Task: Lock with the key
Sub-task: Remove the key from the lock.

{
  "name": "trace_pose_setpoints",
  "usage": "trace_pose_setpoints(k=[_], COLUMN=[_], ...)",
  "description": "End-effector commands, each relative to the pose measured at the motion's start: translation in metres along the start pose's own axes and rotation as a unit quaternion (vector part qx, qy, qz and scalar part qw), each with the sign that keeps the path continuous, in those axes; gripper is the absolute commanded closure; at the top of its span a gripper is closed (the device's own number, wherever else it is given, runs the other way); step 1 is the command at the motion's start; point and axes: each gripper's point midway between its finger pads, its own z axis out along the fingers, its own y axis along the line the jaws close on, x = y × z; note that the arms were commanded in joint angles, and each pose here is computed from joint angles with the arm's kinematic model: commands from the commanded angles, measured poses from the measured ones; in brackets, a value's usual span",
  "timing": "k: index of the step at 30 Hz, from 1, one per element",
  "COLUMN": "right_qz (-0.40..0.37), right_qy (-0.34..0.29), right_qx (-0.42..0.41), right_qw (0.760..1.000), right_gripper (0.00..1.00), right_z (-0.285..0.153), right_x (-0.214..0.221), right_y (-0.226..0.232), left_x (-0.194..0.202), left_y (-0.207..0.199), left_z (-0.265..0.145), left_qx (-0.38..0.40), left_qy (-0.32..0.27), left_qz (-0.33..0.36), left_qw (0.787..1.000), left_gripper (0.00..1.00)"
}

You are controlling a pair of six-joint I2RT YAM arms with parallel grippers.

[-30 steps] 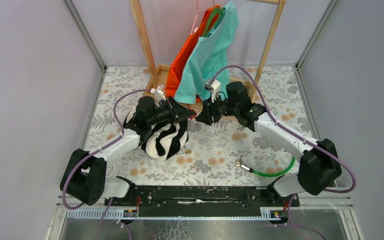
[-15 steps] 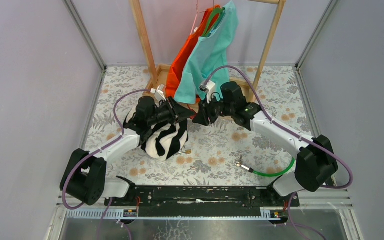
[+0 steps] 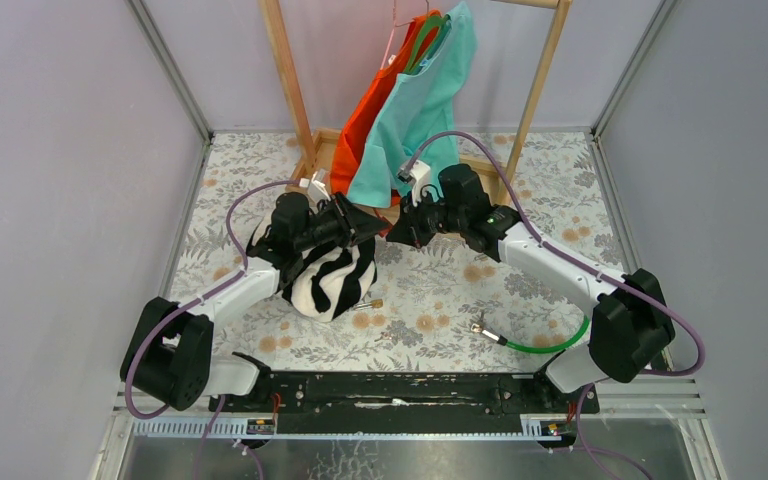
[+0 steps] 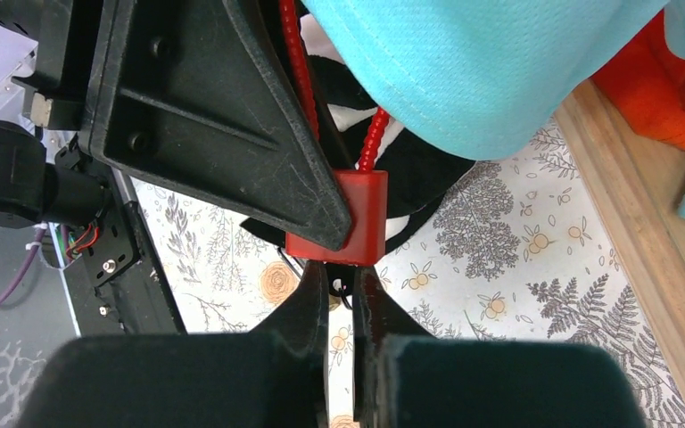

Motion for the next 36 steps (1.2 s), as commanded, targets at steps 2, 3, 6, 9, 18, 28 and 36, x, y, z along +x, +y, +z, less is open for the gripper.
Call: trace_pose_setpoints(k=[2, 3, 6, 9, 18, 28, 36], right_qz=[-0.022, -0.024, -0.027, -0.026, -0.019, 0.025, 0.031], right_qy=[-0.031, -0.029, -0.02, -0.01, 0.01, 0.007, 0.005], right_qx=[0.029, 0.033, 0.044, 0.047, 0.013, -0.05, -0.082], right_qw=[0.999, 0.999, 0.998, 0.998, 1.0, 0.998, 0.996], right_gripper=[1.0, 1.0, 1.0, 1.0, 1.0, 1.0, 1.0], right_z=[-0.002, -0.002, -0.003, -0.004, -0.006, -0.014, -0.013], right_x=[-0.019, -0.017, -0.005, 0.007, 0.034, 0.043, 0.041], right_y=[-0.005, -0.007, -0.012, -0.014, -0.003, 0.003, 0.014], left_x=[-0.014, -0.016, -0.024, -0.03, -0.041, -0.049, -0.05], left_y=[-0.008, -0.006, 0.002, 0.011, 0.017, 0.021, 0.021], left_z=[-0.002, -0.003, -0.007, -0.01, -0.014, -0.017, -0.017], left_qx=[0.011, 0.008, -0.004, -0.013, -0.013, -0.018, -0.018], left_qy=[-0.023, -0.027, -0.04, -0.053, -0.074, -0.09, -0.091], left_qz=[-0.005, -0.009, -0.019, -0.021, 0.005, 0.042, 0.062], left_qw=[1.0, 1.0, 0.999, 0.998, 0.997, 0.995, 0.994], left_gripper=[1.0, 1.0, 1.0, 1.0, 1.0, 1.0, 1.0])
